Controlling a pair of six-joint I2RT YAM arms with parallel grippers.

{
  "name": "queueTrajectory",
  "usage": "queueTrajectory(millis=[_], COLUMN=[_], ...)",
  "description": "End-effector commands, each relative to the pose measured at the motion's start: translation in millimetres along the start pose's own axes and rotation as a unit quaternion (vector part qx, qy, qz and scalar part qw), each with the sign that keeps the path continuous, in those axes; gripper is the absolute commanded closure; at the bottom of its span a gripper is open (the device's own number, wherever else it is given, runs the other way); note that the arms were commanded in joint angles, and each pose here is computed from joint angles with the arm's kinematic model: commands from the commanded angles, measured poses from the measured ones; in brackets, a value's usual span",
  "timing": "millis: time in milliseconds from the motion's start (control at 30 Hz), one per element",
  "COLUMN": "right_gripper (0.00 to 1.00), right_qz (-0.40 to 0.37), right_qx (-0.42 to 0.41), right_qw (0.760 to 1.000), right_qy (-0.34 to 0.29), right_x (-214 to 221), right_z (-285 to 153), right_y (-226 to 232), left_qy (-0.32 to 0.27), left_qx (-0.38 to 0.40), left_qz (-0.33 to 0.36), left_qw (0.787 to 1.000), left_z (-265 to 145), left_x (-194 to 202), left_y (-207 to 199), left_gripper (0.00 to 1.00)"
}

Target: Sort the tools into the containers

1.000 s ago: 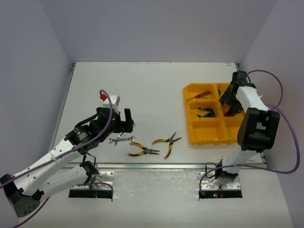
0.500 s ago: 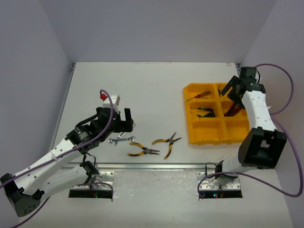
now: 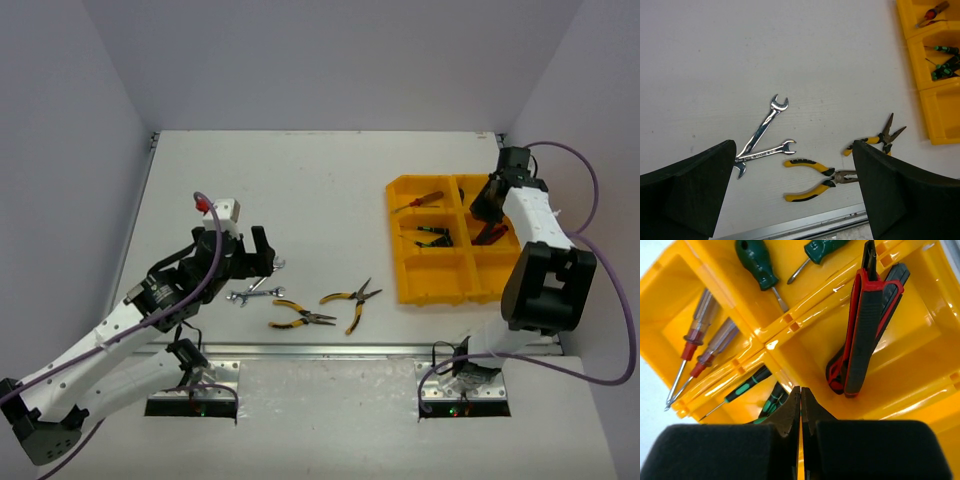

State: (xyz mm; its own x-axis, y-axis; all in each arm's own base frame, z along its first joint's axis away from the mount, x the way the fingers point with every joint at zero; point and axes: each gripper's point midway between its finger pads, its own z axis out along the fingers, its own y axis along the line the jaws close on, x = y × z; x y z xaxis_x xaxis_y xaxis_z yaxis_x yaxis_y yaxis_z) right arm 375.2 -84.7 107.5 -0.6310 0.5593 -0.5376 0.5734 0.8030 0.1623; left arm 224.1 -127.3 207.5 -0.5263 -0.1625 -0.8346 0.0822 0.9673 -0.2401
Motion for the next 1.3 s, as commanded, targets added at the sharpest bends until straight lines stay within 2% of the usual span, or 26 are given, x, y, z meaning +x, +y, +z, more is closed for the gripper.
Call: queueTrajectory(millis=[0,100,367,667,833,1033,1100,1233,1267], right_gripper=[1.0,1.0,1.0,1.0,1.0,1.0,0.9,0.29,0.17], right_qz=[0.008,0.016,0.045,0.102,0.117,0.071,0.031,-0.043,-0.065], right_qx=[0.022,0.062,0.123,0.188,0.141,0.008,-0.029,-0.092,-0.117], right_qw=[0.998,0.995,0.99,0.976,0.981,0.993,0.992,0.984,0.981], right_qy=[-0.059,-0.07,-0.055,-0.049,-0.059,-0.09,-0.119,-0.147,-0.143], right_x=[-46,-59,-55,-35,-36,-65,-73,-61,-49], right_z=[11,24,57,55,41,-8,-41,-93,-107], right_y=[0,-12,-40,-75,-61,-2,25,69,83], left_qy=[-0.042,-0.04,-0.032,-0.047,-0.044,-0.041,-0.047,-0.062,-0.068], left_qx=[0.016,0.026,0.052,0.071,0.071,0.053,0.039,0.006,-0.007], left_qz=[-0.023,-0.016,-0.008,-0.013,-0.011,-0.012,-0.018,-0.033,-0.039], left_qw=[0.999,0.999,0.998,0.996,0.996,0.998,0.998,0.997,0.997], left_z=[-10,-10,-12,-19,-18,-14,-14,-16,-17], left_x=[-19,-18,-15,-21,-19,-18,-21,-27,-30], left_y=[-1,-5,-14,-16,-17,-12,-7,5,11], left_gripper=[0.0,0.0,0.0,0.0,0.0,0.0,0.0,0.0,0.0])
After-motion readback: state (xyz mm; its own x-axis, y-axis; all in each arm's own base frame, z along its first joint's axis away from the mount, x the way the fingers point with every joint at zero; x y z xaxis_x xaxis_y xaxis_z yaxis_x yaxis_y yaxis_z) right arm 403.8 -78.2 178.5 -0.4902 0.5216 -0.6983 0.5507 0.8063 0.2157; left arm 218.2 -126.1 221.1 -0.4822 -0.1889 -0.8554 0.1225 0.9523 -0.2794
